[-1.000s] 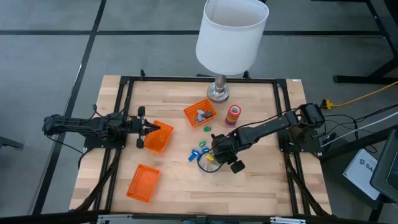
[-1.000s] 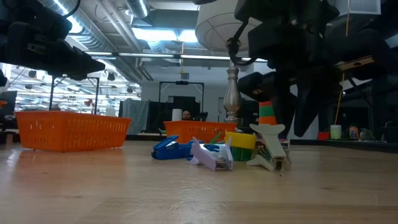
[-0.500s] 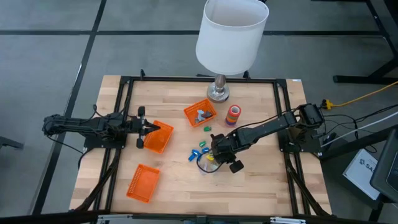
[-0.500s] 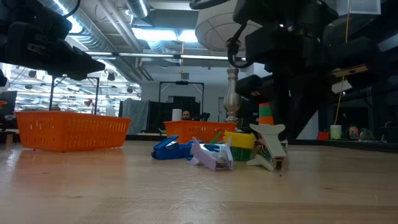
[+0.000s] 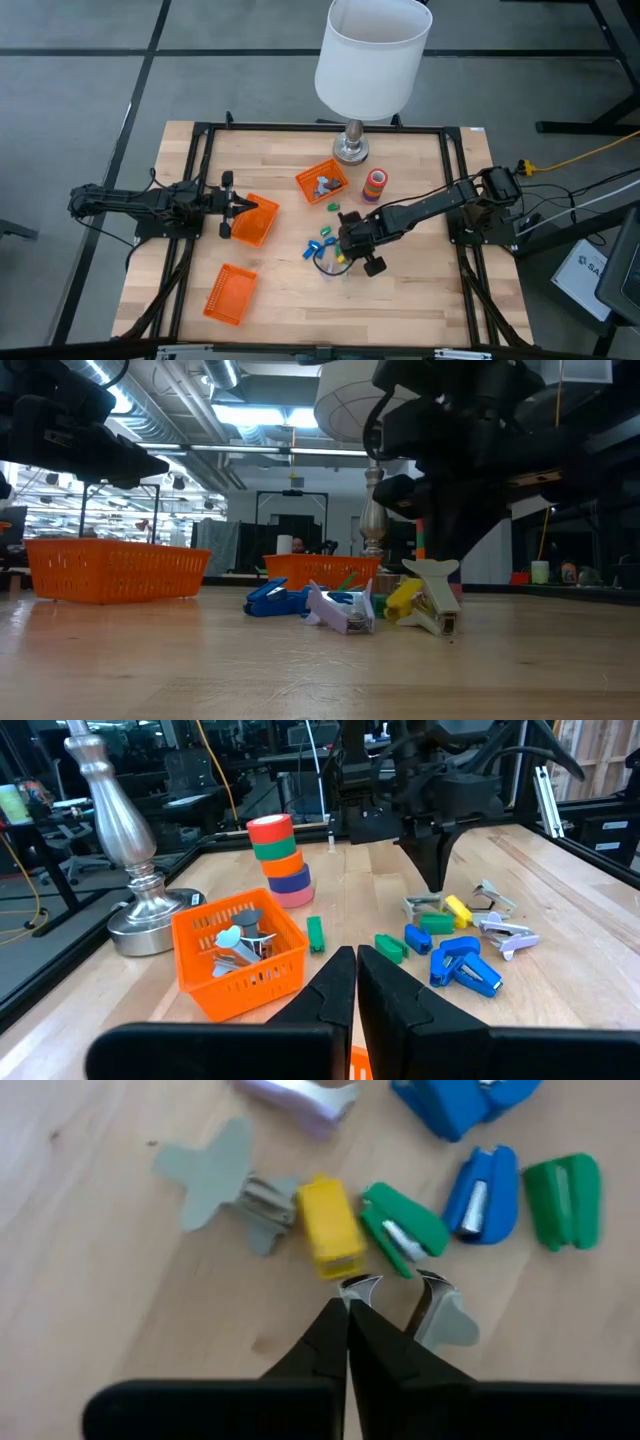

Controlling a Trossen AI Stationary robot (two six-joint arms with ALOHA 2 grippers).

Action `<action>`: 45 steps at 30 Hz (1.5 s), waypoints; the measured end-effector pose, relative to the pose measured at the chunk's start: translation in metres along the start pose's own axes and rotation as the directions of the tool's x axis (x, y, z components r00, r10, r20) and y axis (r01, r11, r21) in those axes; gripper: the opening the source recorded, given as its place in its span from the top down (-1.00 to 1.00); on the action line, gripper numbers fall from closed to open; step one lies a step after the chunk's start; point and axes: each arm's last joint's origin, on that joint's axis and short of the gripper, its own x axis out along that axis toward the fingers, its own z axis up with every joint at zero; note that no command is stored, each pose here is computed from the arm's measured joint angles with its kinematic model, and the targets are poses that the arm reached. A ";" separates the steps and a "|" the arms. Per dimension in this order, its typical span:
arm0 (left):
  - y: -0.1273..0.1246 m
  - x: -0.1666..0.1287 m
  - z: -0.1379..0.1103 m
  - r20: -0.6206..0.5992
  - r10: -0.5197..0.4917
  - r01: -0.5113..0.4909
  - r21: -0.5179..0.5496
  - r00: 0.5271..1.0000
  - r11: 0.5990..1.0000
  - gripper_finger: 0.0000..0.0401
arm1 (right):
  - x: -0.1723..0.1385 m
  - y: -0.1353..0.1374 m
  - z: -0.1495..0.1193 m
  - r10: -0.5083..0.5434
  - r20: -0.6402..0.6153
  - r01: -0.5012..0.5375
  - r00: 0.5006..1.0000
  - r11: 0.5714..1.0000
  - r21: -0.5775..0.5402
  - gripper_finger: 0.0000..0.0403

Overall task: Pick and place Stapler, Stapler remover, tape
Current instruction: Put the gray staple remover into the top orange bin

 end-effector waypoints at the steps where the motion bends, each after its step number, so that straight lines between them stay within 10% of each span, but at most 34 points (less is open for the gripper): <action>1: 0.000 0.000 0.000 0.000 0.000 0.000 0.000 1.000 1.000 0.95 | 0.000 -0.001 0.000 -0.003 0.000 0.003 1.000 1.000 0.014 0.98; 45: 0.000 0.000 0.000 0.000 0.000 0.000 0.000 1.000 1.000 0.95 | -0.071 -0.066 0.053 0.006 0.220 -0.074 0.975 0.950 0.303 1.00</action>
